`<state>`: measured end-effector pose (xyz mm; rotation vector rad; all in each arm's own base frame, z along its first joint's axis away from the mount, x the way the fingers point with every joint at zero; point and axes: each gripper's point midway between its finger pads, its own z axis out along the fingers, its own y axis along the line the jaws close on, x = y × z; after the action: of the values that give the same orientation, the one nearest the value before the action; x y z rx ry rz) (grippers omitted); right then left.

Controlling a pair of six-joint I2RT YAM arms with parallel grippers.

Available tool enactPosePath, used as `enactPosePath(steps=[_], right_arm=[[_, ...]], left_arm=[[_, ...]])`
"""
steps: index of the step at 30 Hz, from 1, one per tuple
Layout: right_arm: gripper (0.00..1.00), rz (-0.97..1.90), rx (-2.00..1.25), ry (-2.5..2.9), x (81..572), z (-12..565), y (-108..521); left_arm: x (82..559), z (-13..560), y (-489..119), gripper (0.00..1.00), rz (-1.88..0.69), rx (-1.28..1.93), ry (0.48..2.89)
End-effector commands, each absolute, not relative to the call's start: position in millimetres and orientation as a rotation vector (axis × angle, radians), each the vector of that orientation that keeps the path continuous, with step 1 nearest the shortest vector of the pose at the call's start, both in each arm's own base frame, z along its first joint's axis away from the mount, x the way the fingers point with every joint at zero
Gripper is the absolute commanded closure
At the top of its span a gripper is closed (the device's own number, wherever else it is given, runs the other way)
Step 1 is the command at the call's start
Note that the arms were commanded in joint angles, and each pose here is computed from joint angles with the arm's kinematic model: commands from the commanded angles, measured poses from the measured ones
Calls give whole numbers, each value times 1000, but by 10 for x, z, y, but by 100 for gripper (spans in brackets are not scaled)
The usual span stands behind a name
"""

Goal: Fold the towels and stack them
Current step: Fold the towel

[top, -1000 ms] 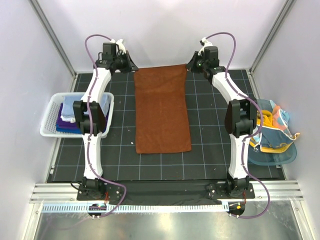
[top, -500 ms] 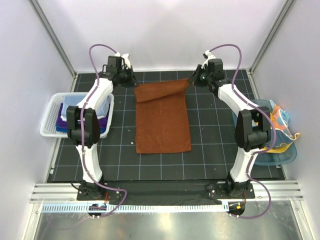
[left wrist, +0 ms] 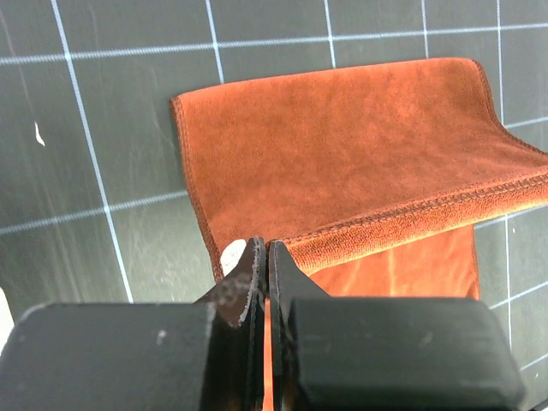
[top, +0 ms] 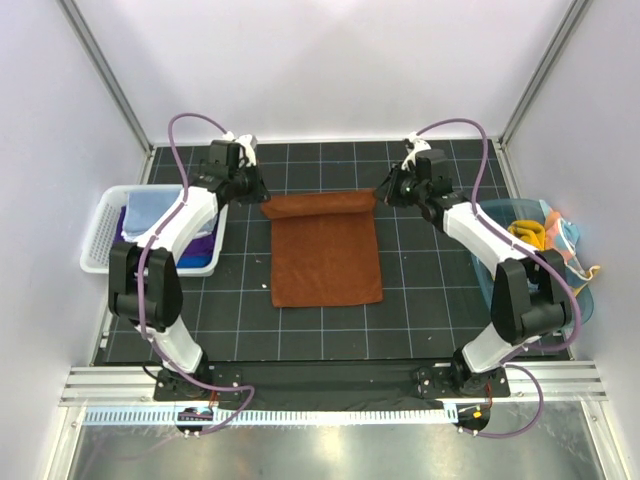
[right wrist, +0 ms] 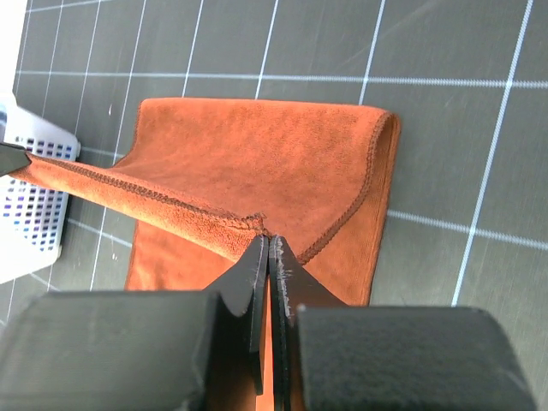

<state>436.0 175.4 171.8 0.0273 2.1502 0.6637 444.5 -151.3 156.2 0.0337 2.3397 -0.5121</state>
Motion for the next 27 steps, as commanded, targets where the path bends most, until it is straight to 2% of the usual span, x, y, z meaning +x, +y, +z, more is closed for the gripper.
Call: enactPosePath(steps=[1,27], right_arm=[[99,603,66,2059,4329,2026,1588],[99,596,84,2063,3542,1947,1470]], left_arm=[[4459,1856,-1398,100,-445,7,2236],[3741,2004,-1467,100,-483,-16,2195]])
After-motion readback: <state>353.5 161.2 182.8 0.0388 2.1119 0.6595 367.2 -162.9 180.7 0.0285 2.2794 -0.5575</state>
